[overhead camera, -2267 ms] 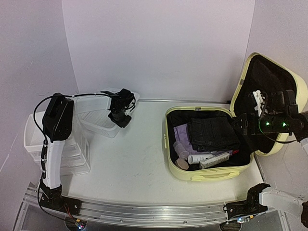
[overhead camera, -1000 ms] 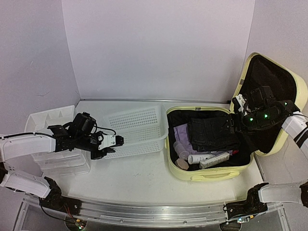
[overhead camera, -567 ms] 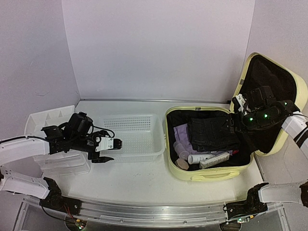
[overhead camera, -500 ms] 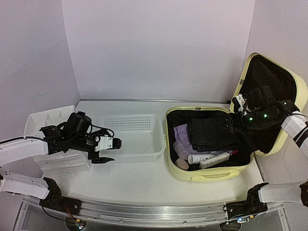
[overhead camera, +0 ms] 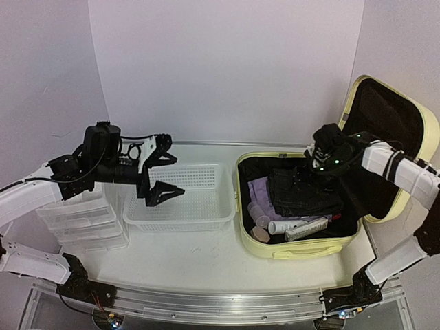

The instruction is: Open, take out, and arrange the luggage

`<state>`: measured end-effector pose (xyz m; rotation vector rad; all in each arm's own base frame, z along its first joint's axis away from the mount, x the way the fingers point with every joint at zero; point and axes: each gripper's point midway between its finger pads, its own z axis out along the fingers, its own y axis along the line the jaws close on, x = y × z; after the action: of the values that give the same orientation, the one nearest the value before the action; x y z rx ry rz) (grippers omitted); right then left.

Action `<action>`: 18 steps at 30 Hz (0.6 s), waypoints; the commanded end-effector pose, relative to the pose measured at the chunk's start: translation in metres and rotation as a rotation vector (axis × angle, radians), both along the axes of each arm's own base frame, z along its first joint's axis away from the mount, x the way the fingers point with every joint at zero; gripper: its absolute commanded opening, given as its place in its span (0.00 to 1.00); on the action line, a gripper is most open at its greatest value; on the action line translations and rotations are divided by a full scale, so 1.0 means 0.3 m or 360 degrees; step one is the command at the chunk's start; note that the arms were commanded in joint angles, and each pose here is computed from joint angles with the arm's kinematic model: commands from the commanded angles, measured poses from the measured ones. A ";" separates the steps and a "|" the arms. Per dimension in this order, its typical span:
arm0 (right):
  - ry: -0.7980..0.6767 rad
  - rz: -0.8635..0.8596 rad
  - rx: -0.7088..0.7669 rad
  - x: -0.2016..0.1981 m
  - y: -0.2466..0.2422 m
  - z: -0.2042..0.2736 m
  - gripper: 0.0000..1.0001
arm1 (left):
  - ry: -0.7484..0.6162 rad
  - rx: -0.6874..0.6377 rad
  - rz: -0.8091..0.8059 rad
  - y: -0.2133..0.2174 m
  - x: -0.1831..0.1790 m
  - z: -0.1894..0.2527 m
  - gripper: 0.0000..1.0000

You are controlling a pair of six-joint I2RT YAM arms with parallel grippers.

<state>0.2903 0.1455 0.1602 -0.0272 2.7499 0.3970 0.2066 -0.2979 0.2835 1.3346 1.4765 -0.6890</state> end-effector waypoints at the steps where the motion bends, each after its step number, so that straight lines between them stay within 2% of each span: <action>1: -0.0174 0.0034 -0.0371 0.083 0.080 0.049 0.98 | 0.0331 -0.0354 0.0142 -0.057 0.052 0.201 1.00; 4: -0.0141 0.0080 -0.0736 0.104 0.101 0.009 0.98 | 0.0434 -0.0449 0.0165 -0.060 0.050 0.229 1.00; 6: -0.0144 0.0081 -0.1004 0.137 0.092 -0.005 0.98 | 0.0470 -0.0517 0.0301 -0.030 0.077 0.249 1.00; 8: -0.0138 0.0104 -0.1155 0.162 0.109 -0.024 0.98 | 0.0475 -0.0582 0.0457 0.017 0.101 0.266 1.00; 11: -0.0121 0.0120 -0.1237 0.190 0.153 -0.060 0.94 | 0.0502 -0.0716 0.0746 0.119 0.135 0.269 1.00; 13: -0.0094 0.0117 -0.1270 0.205 0.178 -0.100 0.91 | 0.0493 -0.0795 0.0852 0.172 0.137 0.277 1.00; 18: -0.0036 0.0120 -0.1321 0.224 0.214 -0.180 0.86 | 0.0462 -0.0756 0.0779 0.176 0.098 0.251 1.00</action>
<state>0.3497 0.2104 0.0973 -0.3819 2.7338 -0.6555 0.2325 -0.2523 0.3506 0.5721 1.6881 -0.8562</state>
